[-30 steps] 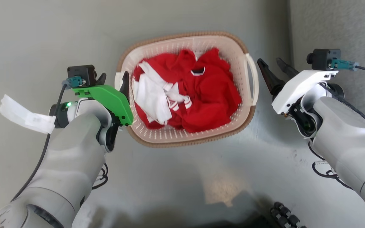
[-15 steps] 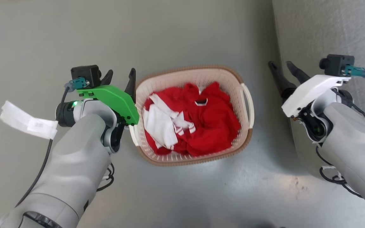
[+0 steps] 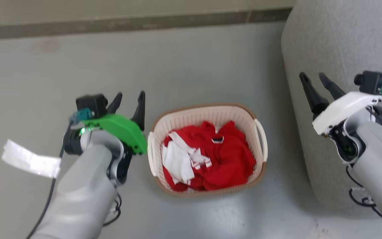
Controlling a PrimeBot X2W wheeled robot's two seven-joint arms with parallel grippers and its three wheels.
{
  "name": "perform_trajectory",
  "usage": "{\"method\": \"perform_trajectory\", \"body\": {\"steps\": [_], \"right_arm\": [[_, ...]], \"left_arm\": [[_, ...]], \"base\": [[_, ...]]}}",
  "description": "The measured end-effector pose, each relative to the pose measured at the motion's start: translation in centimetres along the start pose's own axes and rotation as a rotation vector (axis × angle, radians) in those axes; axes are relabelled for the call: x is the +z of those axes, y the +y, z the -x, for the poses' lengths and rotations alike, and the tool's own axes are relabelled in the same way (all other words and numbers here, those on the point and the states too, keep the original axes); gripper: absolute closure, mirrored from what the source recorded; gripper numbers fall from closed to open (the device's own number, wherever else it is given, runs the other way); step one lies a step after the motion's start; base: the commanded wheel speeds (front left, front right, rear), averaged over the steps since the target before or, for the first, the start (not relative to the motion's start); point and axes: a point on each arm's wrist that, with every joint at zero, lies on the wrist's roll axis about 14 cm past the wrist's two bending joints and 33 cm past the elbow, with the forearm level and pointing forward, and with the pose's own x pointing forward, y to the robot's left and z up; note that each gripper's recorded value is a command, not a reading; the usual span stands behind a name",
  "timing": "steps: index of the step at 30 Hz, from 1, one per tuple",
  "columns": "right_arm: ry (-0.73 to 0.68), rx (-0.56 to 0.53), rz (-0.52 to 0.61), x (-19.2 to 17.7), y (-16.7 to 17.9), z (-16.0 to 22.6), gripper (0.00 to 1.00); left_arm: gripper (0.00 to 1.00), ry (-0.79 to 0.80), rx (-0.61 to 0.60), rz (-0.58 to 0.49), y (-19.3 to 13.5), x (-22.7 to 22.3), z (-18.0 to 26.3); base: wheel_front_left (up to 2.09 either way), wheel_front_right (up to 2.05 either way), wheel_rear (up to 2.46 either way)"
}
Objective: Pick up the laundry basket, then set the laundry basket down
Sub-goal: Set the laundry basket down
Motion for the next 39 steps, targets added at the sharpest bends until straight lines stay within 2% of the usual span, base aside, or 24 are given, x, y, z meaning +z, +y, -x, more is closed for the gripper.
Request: {"method": "perform_trajectory", "body": {"steps": [8,15,23,30,39], "right_arm": [[-0.089,0.018,0.018,1.9,1.3,2.5,0.0],[-0.192,0.043,0.031,4.0,3.2,4.6,0.0],[-0.291,-0.018,0.019,5.8,2.5,7.0,0.0],[-0.312,-0.021,0.022,5.1,3.1,8.3,0.0],[-0.34,-0.025,0.046,5.1,3.4,9.2,0.0]], "left_arm": [[0.0,-0.062,0.022,-0.035,0.2,1.1,3.7],[0.0,-0.184,0.014,-0.064,-0.9,4.4,6.1],[0.0,-0.28,0.034,-0.059,-1.1,6.2,8.6],[0.0,-0.351,0.046,-0.046,-1.0,7.6,10.1],[0.0,-0.367,0.066,-0.067,-0.6,7.0,11.4]], "base": [[0.0,0.0,0.0],[0.0,0.0,0.0],[0.0,0.0,0.0],[0.0,0.0,0.0],[0.0,0.0,0.0]]}}
